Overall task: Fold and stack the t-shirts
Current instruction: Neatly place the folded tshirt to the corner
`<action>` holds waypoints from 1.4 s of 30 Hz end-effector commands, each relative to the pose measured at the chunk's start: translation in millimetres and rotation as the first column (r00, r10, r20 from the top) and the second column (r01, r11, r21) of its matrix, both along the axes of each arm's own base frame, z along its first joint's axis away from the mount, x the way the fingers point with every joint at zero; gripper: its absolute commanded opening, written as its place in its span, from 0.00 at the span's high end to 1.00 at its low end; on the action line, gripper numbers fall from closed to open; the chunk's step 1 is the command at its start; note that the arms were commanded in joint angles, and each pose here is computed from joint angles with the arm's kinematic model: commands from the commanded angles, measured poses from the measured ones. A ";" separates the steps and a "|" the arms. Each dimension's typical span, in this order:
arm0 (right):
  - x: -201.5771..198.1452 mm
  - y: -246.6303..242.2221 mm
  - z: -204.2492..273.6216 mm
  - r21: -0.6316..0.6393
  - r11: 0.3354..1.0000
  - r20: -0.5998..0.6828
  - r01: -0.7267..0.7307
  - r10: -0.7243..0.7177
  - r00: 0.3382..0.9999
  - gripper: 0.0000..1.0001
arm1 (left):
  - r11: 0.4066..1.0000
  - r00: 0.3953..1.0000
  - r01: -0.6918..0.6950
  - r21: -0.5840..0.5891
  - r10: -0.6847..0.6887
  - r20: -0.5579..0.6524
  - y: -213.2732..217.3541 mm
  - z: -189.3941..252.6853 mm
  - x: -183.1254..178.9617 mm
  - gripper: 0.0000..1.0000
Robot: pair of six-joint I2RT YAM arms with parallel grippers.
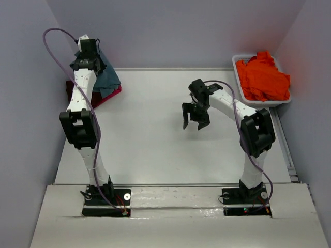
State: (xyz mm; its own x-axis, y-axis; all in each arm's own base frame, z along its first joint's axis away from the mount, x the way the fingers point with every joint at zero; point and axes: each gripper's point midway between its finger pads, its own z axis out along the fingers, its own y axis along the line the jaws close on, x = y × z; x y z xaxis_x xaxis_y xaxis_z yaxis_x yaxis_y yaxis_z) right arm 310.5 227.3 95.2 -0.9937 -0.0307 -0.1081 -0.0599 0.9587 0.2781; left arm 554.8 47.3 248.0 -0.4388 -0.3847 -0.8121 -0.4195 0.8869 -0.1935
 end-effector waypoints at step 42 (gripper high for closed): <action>3.7 3.1 -10.8 0.009 0.999 -0.032 -0.032 0.032 0.999 0.19 | 0.885 0.884 -0.465 -0.013 0.466 0.034 137.3 -5.7 -54.0 0.02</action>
